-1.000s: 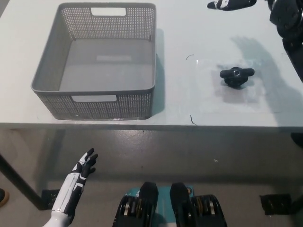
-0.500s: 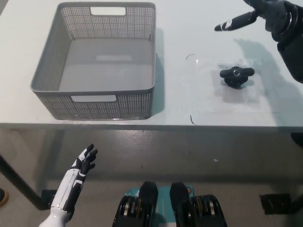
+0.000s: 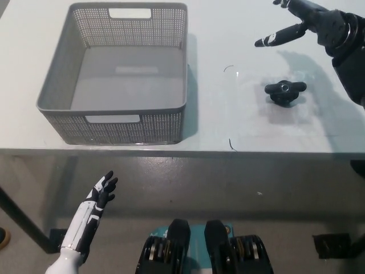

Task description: Use the right hand to pick up a webcam and put it into a container on the left side

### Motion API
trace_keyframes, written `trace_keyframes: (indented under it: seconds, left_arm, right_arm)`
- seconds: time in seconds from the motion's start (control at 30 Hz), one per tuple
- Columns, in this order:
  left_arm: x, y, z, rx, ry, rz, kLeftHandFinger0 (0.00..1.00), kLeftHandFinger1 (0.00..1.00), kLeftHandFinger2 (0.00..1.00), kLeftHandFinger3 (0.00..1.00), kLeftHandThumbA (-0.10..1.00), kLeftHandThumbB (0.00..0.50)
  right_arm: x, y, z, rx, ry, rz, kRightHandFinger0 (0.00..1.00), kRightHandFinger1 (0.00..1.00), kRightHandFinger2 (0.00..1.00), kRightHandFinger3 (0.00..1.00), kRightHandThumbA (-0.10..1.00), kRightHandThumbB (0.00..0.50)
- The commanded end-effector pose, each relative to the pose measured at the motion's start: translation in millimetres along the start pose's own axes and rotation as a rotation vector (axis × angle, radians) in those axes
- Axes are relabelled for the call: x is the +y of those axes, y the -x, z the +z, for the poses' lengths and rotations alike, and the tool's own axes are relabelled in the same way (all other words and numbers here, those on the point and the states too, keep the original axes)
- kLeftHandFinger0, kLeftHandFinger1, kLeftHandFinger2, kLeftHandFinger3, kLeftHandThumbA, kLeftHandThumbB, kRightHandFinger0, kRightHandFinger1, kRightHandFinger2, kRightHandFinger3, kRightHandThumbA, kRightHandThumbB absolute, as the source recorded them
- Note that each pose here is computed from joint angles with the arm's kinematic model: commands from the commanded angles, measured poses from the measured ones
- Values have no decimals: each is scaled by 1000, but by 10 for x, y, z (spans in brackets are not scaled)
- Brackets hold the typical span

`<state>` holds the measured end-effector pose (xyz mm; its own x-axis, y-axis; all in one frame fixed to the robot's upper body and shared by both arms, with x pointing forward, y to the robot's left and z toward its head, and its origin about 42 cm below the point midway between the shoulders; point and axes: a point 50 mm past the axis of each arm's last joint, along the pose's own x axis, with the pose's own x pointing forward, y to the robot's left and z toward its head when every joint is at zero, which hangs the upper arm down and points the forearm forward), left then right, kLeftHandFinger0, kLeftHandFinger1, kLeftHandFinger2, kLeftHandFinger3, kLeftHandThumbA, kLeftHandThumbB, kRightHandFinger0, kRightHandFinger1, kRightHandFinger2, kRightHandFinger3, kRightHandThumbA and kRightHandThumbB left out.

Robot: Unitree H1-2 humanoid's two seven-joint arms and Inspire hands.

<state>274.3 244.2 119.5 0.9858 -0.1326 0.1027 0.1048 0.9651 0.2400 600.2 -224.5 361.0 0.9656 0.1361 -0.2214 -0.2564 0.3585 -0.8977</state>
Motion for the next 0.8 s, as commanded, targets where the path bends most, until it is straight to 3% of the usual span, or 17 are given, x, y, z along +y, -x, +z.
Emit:
trace_keyframes:
  seconds: [0.0, 0.2, 0.3, 0.47, 0.63, 0.77]
  left_arm:
    - [99, -53, 101, -48, -22, 2, 1000, 1000, 1000, 1000, 1000, 1]
    - [110, -73, 104, -54, -17, 0, 1000, 1000, 1000, 1000, 1000, 5]
    - [118, -75, 102, -56, -16, 3, 1000, 1000, 1000, 1000, 997, 0]
    - [137, -83, 121, -59, -19, 3, 1000, 1000, 1000, 1000, 997, 0]
    - [154, -97, 123, -59, -21, 7, 1000, 1000, 1000, 1000, 1000, 18]
    - [158, -90, 135, -64, -18, 14, 1000, 1000, 1000, 1000, 1000, 0]
  right_arm:
    - [-209, 15, 193, -66, -31, -30, 1000, 1000, 1000, 1000, 993, 465]
    - [-59, -17, 127, -44, -82, -4, 1000, 1000, 1000, 1000, 928, 473]
    - [28, -35, 80, -20, -80, 17, 1000, 1000, 1000, 1000, 923, 446]
    - [175, -57, -32, 31, -79, 50, 1000, 1000, 1000, 1000, 959, 490]
    - [300, -65, -126, 55, -62, 66, 1000, 1000, 1000, 1000, 992, 491]
    - [375, -65, -185, 73, -93, 87, 1000, 1000, 1000, 1000, 962, 493]
